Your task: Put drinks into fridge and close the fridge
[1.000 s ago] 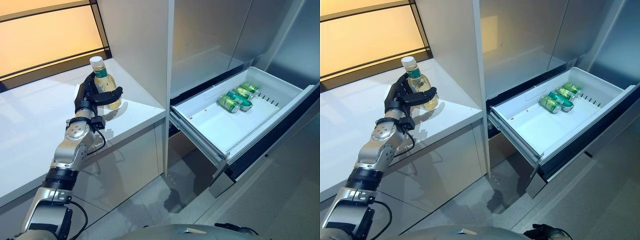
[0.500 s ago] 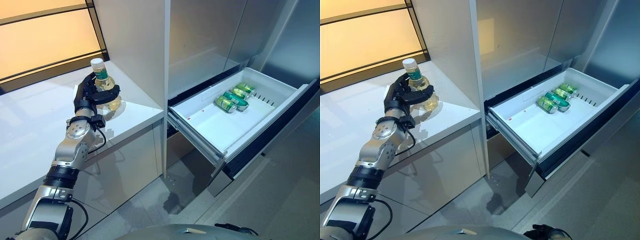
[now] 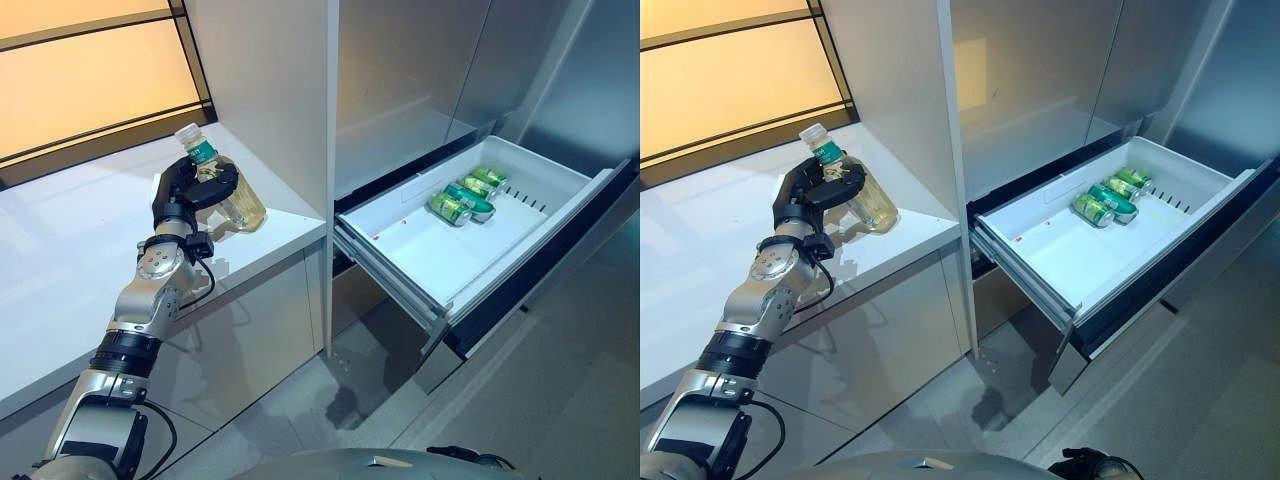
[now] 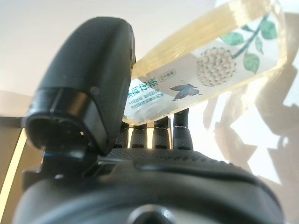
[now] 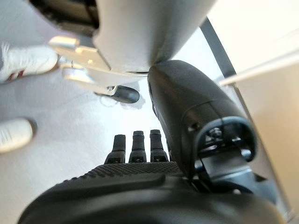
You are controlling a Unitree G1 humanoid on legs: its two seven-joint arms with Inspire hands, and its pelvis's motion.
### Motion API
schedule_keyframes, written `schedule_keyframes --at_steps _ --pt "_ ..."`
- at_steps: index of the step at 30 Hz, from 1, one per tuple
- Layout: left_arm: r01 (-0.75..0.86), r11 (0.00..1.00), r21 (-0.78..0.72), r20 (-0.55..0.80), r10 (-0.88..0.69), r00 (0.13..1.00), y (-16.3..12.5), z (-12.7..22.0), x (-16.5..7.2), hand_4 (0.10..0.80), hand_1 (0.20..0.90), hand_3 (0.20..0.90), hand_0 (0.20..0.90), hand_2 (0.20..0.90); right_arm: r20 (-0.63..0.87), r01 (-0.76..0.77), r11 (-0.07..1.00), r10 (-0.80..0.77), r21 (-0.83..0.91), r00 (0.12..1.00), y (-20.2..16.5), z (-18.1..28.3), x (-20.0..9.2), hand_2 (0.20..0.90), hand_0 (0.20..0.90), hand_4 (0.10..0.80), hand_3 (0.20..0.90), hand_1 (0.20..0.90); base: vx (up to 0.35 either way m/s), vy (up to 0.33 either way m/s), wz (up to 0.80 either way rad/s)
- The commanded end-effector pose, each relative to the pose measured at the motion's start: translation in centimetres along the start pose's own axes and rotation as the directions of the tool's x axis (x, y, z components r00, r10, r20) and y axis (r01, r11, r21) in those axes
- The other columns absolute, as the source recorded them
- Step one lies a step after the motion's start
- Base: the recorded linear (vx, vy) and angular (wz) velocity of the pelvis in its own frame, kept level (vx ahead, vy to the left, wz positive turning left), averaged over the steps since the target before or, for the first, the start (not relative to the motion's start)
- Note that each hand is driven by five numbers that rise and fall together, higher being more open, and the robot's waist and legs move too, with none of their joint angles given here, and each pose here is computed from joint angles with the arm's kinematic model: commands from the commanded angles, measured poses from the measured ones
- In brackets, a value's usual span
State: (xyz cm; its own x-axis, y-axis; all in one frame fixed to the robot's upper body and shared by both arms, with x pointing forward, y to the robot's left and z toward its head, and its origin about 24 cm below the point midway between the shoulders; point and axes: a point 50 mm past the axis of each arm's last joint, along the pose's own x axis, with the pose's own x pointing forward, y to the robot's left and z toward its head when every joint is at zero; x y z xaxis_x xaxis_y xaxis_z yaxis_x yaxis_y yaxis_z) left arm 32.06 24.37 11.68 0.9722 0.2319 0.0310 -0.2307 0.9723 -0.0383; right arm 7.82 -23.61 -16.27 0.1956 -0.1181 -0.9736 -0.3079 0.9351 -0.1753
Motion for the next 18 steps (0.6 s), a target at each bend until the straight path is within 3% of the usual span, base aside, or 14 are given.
schedule_keyframes --at_steps 1,3,8,18 --pt "0.093 0.995 -0.041 0.438 -0.065 0.897 -2.1 11.0 1.5 0.100 0.300 0.200 0.300 0.300 0.050 -0.071 0.970 0.085 -0.232 0.995 0.4 1.6 -0.1 0.900 0.900 0.800 0.900 0.900 0.000 0.000 0.00" --pt "0.118 0.993 -0.026 0.454 -0.093 0.886 -2.7 11.3 1.1 0.100 0.300 0.200 0.300 0.300 0.096 -0.101 0.919 0.148 -0.381 0.984 1.1 3.6 -0.3 0.900 0.900 0.800 0.900 0.900 0.000 0.000 0.00" --pt "0.175 0.985 -0.008 0.488 -0.148 0.860 -3.9 11.8 0.3 0.100 0.300 0.200 0.300 0.300 0.172 -0.078 0.825 0.208 -0.560 0.963 1.8 7.2 -1.1 0.900 0.900 0.800 0.900 0.900 -0.028 0.001 0.05" --pt "0.266 0.964 0.027 0.548 -0.237 0.802 -5.2 12.5 -1.6 0.100 0.300 0.200 0.300 0.300 0.373 0.061 0.729 0.275 -0.682 0.886 3.0 14.4 -4.2 0.900 0.900 0.800 0.900 0.900 -0.038 0.013 0.03"
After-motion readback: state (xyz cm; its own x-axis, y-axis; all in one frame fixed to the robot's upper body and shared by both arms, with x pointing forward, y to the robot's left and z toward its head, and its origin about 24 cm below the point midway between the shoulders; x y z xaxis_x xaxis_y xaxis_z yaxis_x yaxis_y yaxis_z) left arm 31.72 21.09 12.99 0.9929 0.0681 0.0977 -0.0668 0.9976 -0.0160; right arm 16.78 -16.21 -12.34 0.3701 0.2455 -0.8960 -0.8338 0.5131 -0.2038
